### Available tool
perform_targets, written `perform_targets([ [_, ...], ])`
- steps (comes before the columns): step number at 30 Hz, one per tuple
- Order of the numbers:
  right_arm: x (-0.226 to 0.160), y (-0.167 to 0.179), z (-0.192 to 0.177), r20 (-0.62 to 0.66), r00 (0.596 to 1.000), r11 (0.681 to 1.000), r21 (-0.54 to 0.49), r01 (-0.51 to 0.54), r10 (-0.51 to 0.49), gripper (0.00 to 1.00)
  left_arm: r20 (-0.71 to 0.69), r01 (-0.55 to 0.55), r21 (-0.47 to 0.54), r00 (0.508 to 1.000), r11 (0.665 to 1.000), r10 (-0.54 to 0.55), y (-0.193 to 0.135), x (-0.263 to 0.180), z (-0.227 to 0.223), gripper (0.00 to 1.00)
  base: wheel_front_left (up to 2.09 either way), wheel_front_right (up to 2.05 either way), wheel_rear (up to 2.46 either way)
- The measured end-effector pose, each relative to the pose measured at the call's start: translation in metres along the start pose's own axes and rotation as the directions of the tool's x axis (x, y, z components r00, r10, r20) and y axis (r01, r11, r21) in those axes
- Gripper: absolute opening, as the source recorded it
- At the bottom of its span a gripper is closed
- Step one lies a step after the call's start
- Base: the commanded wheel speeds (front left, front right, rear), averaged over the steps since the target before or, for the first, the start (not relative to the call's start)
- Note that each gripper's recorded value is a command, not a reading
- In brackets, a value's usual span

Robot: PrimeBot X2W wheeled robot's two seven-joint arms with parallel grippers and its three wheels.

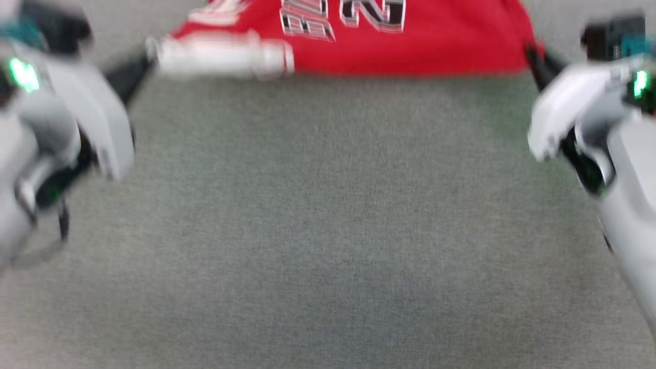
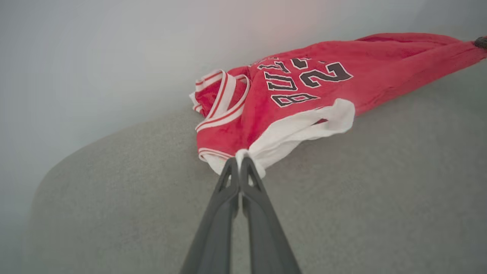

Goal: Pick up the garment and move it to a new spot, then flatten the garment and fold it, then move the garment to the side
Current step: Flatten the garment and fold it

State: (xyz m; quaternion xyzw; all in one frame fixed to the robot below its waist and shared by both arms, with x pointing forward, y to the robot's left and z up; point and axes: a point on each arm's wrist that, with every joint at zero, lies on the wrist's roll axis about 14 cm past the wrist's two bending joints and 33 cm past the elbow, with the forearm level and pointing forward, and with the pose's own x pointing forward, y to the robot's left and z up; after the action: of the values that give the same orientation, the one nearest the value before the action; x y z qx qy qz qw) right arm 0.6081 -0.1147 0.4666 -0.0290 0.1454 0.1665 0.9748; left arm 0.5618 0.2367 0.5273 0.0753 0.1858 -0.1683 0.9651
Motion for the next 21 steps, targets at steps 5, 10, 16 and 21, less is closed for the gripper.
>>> perform_targets([
  [5, -0.052, -0.006, -0.026, -0.11, 0.994, 0.999, 0.044, -0.022, 0.026, 0.0, -0.103, 0.011, -0.043, 0.995, 0.999, -0.016, -0.024, -0.052, -0.04, 0.0, 0.0, 0.0, 0.0],
  [10, -0.118, -0.002, -0.059, -0.232, 0.97, 0.994, 0.103, -0.047, 0.07, 0.0, -0.211, 0.025, -0.119, 0.976, 0.993, -0.049, -0.062, -0.11, -0.083, 0.0, 0.0, 0.0, 0.0],
  [16, -0.171, 0.021, -0.093, -0.355, 0.925, 0.982, 0.174, -0.078, 0.136, 0.0, -0.332, 0.015, -0.182, 0.94, 0.983, -0.076, -0.089, -0.154, -0.122, 0.0, 0.0, 0.0, 0.0],
  [21, -0.196, 0.033, -0.108, -0.418, 0.892, 0.972, 0.218, -0.083, 0.17, 0.0, -0.423, 0.008, -0.242, 0.899, 0.97, -0.113, -0.106, -0.177, -0.148, 0.0, 0.0, 0.0, 0.0],
])
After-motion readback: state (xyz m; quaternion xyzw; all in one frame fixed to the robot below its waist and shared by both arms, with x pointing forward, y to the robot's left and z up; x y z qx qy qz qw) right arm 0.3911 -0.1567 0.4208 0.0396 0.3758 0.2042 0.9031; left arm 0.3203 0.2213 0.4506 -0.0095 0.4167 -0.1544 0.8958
